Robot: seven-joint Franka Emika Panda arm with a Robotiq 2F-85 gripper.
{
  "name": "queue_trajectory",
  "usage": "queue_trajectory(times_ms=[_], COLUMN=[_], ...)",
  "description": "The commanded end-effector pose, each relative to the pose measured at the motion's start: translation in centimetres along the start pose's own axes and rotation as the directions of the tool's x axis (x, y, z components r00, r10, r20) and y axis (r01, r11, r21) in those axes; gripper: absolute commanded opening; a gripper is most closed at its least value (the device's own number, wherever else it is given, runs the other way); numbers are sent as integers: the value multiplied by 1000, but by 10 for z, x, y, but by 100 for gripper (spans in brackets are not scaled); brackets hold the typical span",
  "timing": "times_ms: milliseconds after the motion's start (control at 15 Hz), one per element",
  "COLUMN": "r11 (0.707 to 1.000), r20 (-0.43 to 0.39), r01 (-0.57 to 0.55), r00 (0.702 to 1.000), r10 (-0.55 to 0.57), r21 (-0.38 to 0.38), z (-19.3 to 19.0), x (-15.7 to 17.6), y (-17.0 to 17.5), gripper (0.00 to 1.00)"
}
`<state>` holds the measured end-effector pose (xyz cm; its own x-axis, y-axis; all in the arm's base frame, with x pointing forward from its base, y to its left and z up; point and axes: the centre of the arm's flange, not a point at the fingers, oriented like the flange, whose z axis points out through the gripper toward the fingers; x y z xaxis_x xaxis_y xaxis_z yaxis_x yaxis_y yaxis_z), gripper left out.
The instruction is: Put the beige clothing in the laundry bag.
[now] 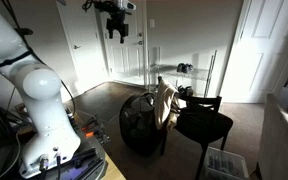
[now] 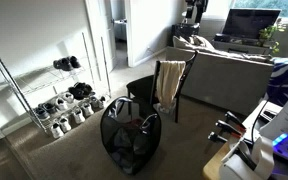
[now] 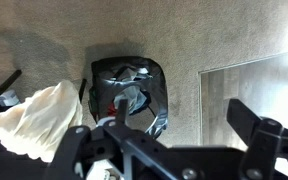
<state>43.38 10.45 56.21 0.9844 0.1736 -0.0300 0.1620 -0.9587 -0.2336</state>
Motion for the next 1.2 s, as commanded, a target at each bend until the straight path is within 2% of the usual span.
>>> queue_trajectory(times_ms=[0, 267, 400, 667, 933, 1133], r11=[1000, 1000, 1000, 985, 948, 918], r20=[0, 0, -32, -84, -46, -9], r01=[0, 0, -20, -154, -285, -369], r00=[1000, 1000, 999, 983, 955, 927], r10=[0, 0, 21, 161, 294, 375], r21=[0, 0, 13, 79, 141, 147], z=[0, 0, 14, 60, 109, 128], x=[0, 0, 23, 76, 115, 137], y=[0, 0, -15, -30, -8, 20], gripper=[100, 100, 100, 100, 100, 100])
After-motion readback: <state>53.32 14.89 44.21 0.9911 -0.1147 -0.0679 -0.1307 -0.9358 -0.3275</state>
